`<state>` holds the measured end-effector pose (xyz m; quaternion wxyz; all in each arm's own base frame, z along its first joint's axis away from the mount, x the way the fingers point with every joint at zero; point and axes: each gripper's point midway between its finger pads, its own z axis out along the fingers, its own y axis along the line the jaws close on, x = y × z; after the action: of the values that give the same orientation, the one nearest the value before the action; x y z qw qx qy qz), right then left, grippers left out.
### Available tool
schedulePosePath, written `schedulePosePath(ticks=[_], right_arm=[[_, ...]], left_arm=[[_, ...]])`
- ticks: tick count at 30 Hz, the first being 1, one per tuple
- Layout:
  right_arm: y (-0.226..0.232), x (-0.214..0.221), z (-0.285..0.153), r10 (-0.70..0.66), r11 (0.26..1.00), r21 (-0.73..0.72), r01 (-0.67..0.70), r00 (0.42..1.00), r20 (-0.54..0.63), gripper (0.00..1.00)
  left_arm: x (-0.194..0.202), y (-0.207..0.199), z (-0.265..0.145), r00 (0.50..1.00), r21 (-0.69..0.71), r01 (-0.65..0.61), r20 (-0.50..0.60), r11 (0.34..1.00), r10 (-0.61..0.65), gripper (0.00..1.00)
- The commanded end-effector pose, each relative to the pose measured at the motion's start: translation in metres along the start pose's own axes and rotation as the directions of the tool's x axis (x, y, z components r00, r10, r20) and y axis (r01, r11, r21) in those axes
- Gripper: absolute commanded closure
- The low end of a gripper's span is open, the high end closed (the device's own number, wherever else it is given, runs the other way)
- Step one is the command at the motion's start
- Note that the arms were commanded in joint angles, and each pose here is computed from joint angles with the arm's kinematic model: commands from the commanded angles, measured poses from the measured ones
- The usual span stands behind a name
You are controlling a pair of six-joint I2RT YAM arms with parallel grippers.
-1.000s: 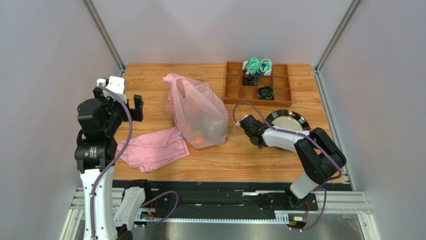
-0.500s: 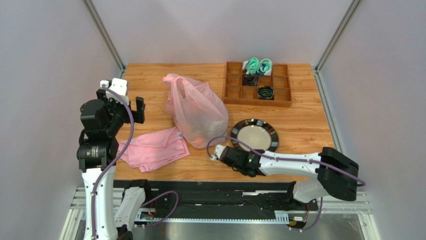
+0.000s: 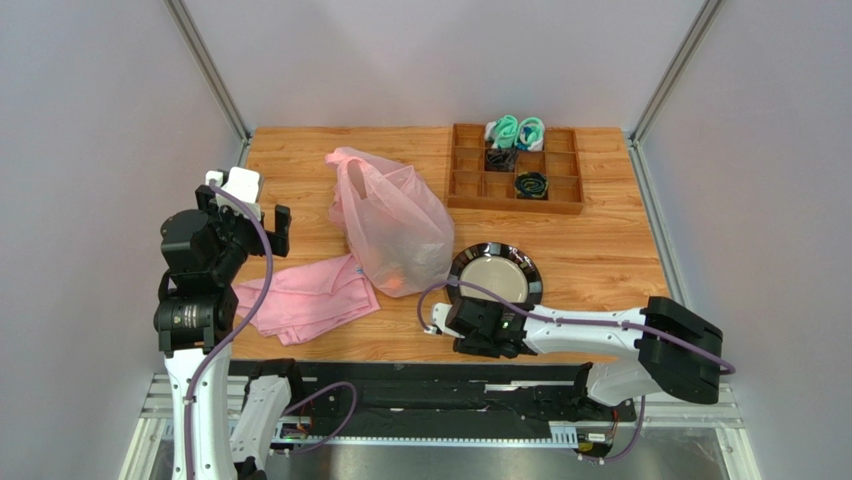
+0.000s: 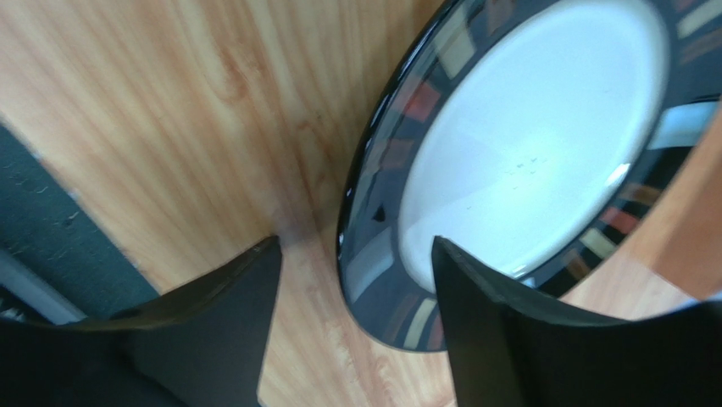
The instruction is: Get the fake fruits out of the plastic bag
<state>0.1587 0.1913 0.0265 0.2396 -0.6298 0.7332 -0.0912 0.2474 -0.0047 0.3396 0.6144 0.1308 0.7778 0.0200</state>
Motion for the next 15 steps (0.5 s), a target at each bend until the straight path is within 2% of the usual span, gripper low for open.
schedulePosePath(ticks=[1, 2, 4, 5, 7, 9, 11, 14, 15], right_arm=[[0.011, -0.004, -0.021, 0.025, 0.988, -0.155, -0.025, 1.0, -0.008, 0.25], [-0.006, -0.03, -0.036, 0.08, 0.988, -0.134, -0.072, 0.995, 0.058, 0.23], [-0.006, -0.04, -0.056, 0.114, 0.973, -0.211, -0.097, 0.991, 0.07, 0.22], [-0.015, -0.059, -0.074, 0.171, 0.957, -0.255, -0.14, 0.979, 0.107, 0.22], [-0.031, -0.081, -0.091, 0.249, 0.941, -0.273, -0.199, 0.955, 0.16, 0.22], [-0.068, -0.125, -0.122, 0.376, 0.908, -0.302, -0.29, 0.883, 0.282, 0.23], [-0.108, -0.171, -0.158, 0.452, 0.882, -0.341, -0.326, 0.789, 0.416, 0.27], [-0.153, -0.227, -0.188, 0.464, 0.886, -0.318, -0.339, 0.674, 0.575, 0.28], [-0.165, -0.238, -0.192, 0.45, 0.893, -0.294, -0.341, 0.656, 0.606, 0.28]], left_arm=[[0.01, -0.005, 0.006, 1.0, 0.034, -0.009, -0.03, 0.999, 0.01, 0.01], [0.008, -0.009, 0.01, 1.0, 0.06, -0.002, -0.03, 0.998, 0.004, 0.01], [-0.008, -0.013, 0.01, 1.0, 0.094, 0.004, 0.004, 0.996, -0.005, 0.01], [-0.013, -0.016, 0.016, 1.0, 0.128, 0.014, 0.003, 0.992, -0.014, 0.01], [-0.032, -0.016, 0.02, 0.999, 0.152, 0.016, 0.033, 0.988, -0.021, 0.01], [-0.037, -0.015, 0.036, 1.0, 0.182, 0.019, 0.013, 0.983, -0.022, 0.01], [-0.038, -0.029, 0.049, 1.0, 0.289, -0.012, 0.021, 0.957, 0.006, 0.01], [-0.046, -0.042, 0.067, 0.996, 0.393, -0.063, 0.082, 0.917, 0.033, 0.01], [-0.055, -0.044, 0.071, 0.993, 0.417, -0.088, 0.11, 0.905, 0.046, 0.01]])
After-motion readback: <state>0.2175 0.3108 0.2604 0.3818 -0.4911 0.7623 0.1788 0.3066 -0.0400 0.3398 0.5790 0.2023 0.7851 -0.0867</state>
